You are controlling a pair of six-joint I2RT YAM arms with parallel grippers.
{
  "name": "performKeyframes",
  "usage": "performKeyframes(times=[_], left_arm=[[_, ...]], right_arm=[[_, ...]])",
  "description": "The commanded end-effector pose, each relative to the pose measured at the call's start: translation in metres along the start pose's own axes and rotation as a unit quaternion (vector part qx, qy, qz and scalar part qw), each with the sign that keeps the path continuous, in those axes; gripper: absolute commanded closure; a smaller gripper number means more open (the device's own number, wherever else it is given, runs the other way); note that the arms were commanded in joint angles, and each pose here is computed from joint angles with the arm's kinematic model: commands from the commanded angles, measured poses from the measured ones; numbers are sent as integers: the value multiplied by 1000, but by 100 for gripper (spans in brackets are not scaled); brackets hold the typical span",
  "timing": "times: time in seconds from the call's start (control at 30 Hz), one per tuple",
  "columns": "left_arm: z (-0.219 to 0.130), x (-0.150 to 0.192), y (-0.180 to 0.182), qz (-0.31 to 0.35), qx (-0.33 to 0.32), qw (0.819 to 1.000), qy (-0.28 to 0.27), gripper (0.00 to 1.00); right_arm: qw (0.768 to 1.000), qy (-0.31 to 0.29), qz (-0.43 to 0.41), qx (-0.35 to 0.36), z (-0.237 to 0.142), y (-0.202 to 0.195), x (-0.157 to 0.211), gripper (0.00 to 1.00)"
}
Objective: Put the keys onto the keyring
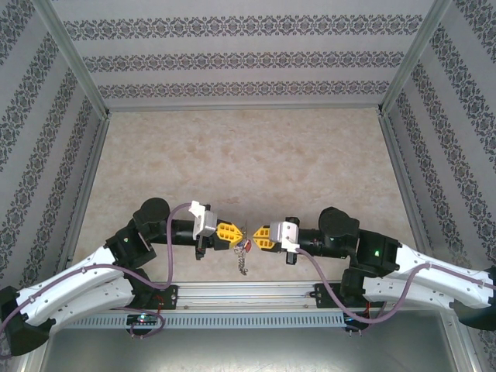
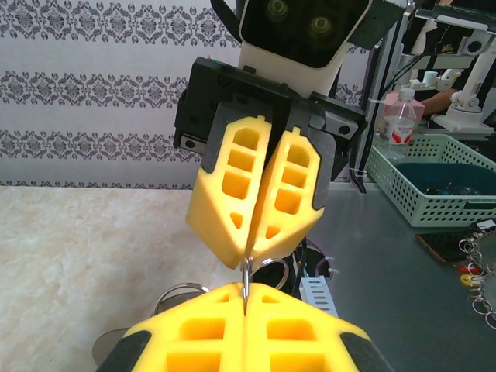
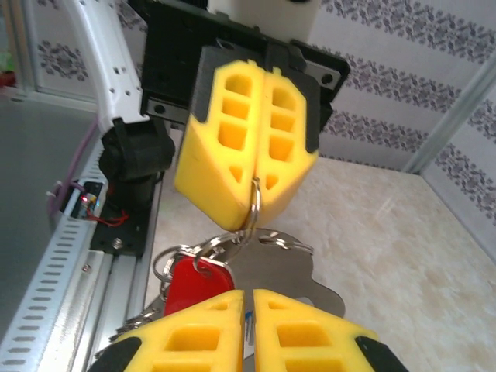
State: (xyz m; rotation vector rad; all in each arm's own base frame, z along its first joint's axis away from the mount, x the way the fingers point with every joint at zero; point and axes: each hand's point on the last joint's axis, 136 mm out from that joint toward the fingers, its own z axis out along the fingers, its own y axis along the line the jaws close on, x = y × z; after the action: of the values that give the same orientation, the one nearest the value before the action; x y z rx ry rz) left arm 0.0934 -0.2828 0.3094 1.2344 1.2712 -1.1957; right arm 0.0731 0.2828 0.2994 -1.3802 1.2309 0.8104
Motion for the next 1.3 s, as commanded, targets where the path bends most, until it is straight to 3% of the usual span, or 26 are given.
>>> performKeyframes(times=[0.0, 0.43, 0.87, 1.27], left_arm=[[0, -15, -8, 29, 18, 999, -26, 100], [1, -14, -8, 21, 23, 999, -26, 100], [0, -16, -11, 20, 28, 999, -30, 100], [0, -16, -11, 21, 28, 999, -30, 100]], right_arm=[[999, -39, 5, -11, -4, 1, -21, 87], [999, -48, 5, -11, 5, -2, -25, 89], [999, -35, 16, 15, 9, -12, -19, 81], [998, -40, 21, 40, 3, -20, -20, 81]])
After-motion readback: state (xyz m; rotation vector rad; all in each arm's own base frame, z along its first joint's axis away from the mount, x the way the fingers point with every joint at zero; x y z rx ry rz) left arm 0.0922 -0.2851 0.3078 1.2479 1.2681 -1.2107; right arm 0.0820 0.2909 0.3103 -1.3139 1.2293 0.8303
